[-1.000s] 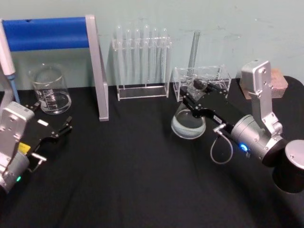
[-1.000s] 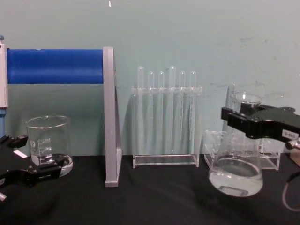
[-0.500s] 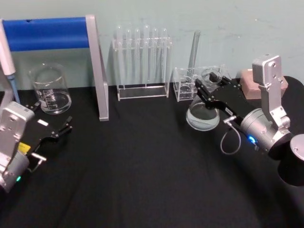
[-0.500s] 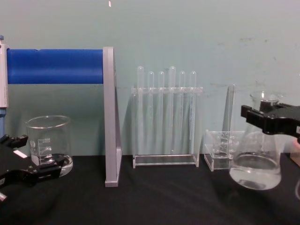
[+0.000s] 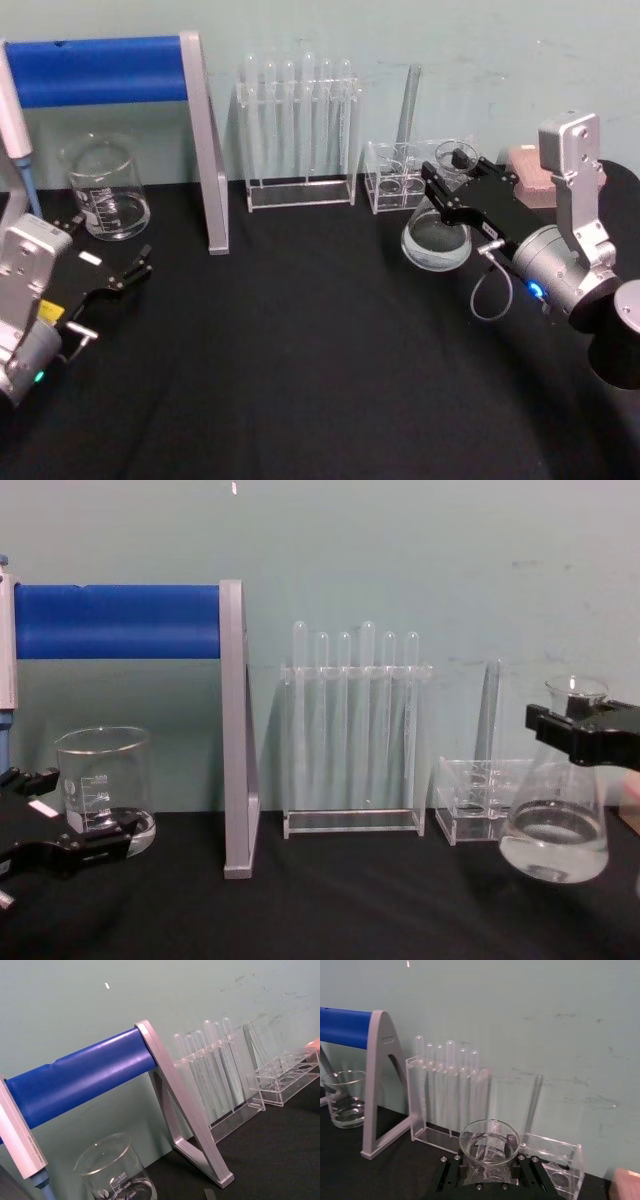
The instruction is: Grasp the erlenmeyer flask with one hand, shake it three times, then place it back.
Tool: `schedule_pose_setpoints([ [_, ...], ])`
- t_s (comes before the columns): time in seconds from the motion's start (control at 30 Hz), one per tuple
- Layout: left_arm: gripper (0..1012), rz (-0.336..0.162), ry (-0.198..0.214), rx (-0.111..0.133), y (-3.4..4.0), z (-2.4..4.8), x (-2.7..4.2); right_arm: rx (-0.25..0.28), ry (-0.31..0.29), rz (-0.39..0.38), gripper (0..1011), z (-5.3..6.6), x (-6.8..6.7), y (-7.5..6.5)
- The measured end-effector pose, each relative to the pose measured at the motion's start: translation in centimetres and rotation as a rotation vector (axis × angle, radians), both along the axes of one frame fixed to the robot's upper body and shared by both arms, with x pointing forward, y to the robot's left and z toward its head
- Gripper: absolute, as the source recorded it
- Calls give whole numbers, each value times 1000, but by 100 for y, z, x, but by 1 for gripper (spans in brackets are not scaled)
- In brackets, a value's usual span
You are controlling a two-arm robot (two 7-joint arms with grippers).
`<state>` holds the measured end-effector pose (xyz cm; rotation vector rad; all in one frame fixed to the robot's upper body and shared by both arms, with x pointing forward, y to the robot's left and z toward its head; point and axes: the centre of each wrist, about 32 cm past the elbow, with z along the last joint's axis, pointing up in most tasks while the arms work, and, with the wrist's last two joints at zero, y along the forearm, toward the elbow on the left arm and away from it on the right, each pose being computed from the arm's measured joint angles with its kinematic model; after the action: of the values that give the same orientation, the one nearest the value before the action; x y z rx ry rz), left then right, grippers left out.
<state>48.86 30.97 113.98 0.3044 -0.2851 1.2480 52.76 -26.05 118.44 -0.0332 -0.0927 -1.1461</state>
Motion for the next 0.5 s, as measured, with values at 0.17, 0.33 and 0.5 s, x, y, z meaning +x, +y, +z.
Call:
schedule_pose_setpoints([
  [0.17,1001,0,0,0,0,0,0,2,5,28,449,-4,-34,51],
  [0.33,1001,0,0,0,0,0,0,4,10,69,449,-6,-82,126],
  [0.5,1001,0,0,0,0,0,0,8,18,119,449,-11,-141,224],
])
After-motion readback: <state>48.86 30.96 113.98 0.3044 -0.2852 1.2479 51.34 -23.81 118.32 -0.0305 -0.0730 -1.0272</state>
